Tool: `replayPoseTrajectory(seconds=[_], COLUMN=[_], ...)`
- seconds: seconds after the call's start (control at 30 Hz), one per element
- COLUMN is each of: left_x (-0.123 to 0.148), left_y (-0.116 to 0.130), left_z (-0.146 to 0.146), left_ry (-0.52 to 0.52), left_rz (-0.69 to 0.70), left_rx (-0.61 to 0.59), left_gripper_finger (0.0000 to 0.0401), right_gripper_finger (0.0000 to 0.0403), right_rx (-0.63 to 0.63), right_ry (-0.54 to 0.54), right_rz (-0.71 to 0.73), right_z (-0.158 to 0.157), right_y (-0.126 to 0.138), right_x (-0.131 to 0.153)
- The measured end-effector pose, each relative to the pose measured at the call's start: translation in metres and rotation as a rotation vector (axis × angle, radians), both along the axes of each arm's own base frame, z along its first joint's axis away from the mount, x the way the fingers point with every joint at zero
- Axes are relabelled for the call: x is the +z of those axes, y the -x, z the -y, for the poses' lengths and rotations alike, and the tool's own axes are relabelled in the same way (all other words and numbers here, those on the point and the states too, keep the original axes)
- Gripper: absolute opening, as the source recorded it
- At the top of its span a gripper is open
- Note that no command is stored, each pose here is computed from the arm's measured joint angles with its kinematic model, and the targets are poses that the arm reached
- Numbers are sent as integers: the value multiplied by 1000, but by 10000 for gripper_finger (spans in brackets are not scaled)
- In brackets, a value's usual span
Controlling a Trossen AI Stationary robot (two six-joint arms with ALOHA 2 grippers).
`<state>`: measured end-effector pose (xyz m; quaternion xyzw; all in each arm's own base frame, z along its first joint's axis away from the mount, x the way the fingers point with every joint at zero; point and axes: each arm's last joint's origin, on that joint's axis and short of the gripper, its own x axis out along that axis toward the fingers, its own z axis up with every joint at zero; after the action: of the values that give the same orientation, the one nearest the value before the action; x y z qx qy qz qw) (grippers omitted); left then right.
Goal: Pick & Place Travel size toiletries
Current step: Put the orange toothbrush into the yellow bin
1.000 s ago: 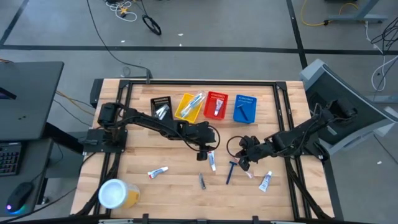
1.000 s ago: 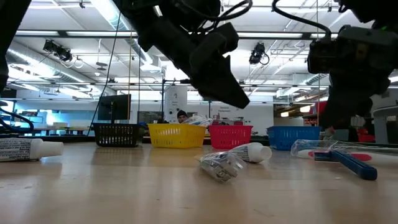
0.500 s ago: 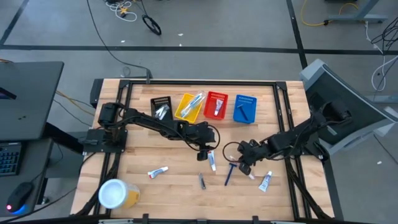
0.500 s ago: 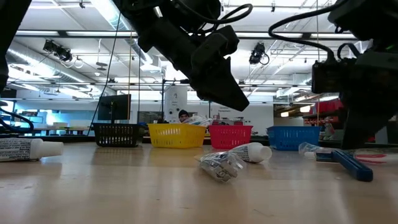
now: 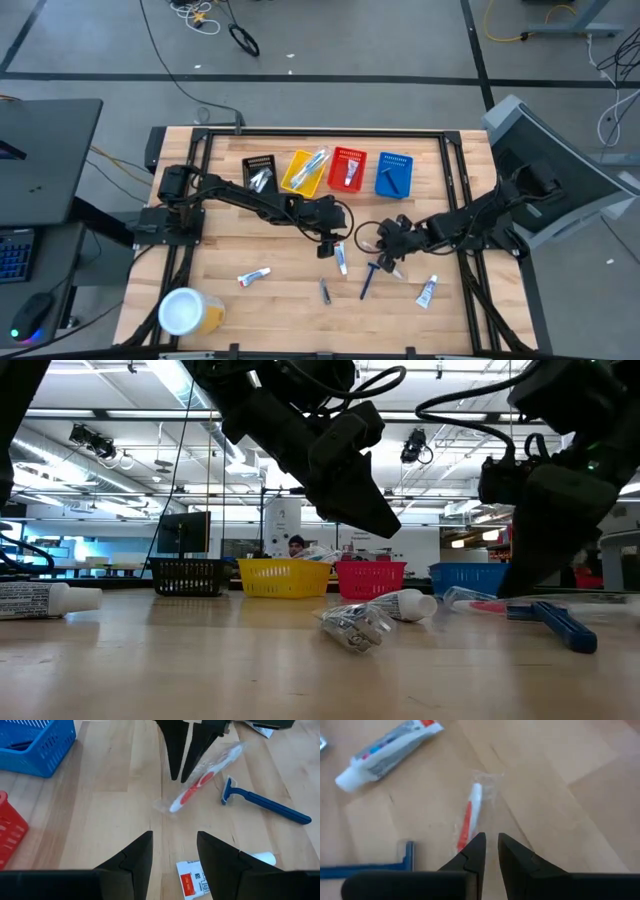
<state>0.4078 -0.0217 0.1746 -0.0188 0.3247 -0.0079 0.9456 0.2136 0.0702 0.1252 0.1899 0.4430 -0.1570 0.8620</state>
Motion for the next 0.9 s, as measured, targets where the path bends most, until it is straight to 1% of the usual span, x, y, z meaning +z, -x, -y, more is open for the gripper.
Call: replayPoseTrajectory(seconds=[0.2, 0.33, 0.43, 0.53, 0.73, 0.9], left_x=[0, 0, 0, 0, 0, 1], left_y=[0, 0, 0, 0, 0, 0], left_z=[0, -1, -1, -1, -1, -1], left_ry=[-8, -22, -24, -25, -16, -20], left_rz=[1, 1, 4, 4, 4, 7], left_rx=[-6, 11, 15, 18, 25, 30], left_gripper_finger=[161, 161, 161, 161, 161, 161], right_gripper_finger=[60, 60, 60, 60, 62, 79], right_rx=[73, 138, 163, 165, 178, 159], right_ry=[0, -51, -88, -90, -128, -109], right_rz=[61, 69, 59, 48, -87, -86], right_z=[-2, -4, -5, -5, -5, -4], right_y=[-1, -2, -2, -2, 3, 3], right_x=[12, 27, 32, 31, 19, 17])
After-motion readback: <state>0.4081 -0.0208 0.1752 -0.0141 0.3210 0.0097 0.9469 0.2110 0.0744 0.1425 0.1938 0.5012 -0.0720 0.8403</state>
